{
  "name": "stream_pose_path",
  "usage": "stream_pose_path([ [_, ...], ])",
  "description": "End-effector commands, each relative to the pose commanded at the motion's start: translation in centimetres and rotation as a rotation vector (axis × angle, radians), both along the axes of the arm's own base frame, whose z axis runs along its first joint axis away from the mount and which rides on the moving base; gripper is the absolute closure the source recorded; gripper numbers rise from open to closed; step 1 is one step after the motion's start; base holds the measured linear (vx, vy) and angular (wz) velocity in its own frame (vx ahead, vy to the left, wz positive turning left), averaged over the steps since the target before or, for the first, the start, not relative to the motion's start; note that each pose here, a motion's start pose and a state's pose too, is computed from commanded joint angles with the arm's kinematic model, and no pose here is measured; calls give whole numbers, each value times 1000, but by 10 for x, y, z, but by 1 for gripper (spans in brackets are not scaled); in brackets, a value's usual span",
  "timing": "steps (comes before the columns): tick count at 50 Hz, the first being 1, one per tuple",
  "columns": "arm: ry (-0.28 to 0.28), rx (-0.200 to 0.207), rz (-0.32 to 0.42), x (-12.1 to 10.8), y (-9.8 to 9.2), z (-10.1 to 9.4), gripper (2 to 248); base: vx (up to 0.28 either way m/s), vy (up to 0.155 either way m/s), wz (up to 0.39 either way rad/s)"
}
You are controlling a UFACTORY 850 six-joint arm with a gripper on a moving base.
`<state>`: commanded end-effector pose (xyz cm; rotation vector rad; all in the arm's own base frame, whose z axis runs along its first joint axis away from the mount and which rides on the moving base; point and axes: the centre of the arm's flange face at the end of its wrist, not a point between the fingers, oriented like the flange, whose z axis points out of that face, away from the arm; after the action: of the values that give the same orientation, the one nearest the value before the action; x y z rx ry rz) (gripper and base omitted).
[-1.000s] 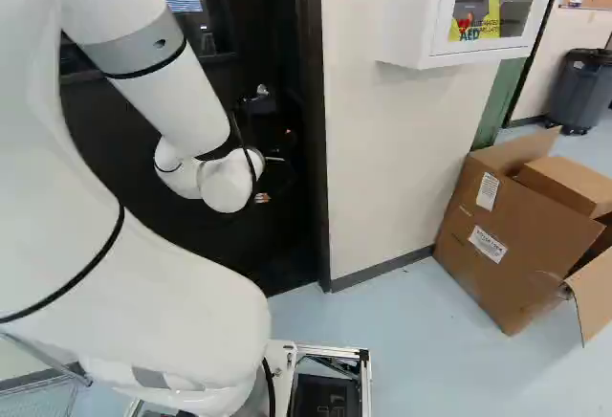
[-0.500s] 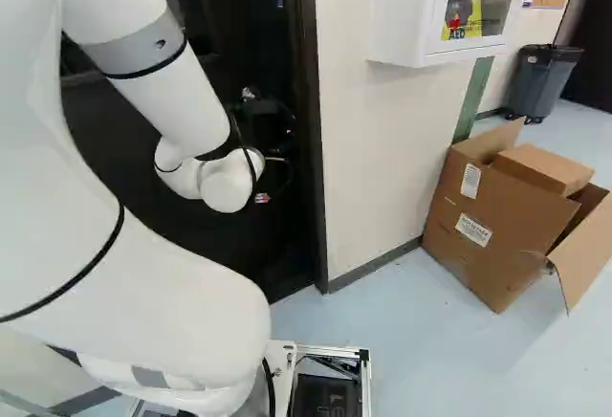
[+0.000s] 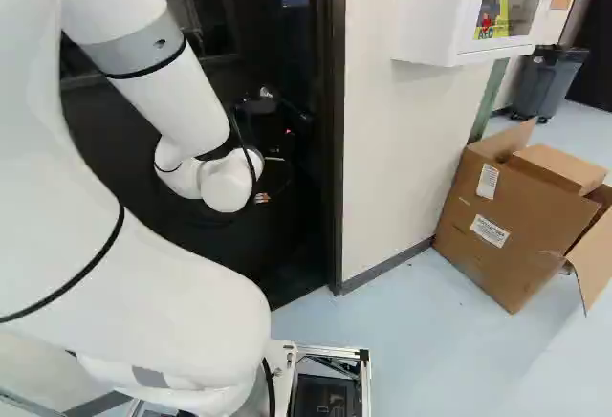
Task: Open the door and move inside
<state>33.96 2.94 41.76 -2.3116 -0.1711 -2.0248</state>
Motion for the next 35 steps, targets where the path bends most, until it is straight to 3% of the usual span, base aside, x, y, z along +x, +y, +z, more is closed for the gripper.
stream_pose_path([
  [22, 0, 0, 0, 0, 0, 0, 3, 1, 93, 6],
  [35, 0, 0, 0, 0, 0, 0, 3, 20, 52, 0],
])
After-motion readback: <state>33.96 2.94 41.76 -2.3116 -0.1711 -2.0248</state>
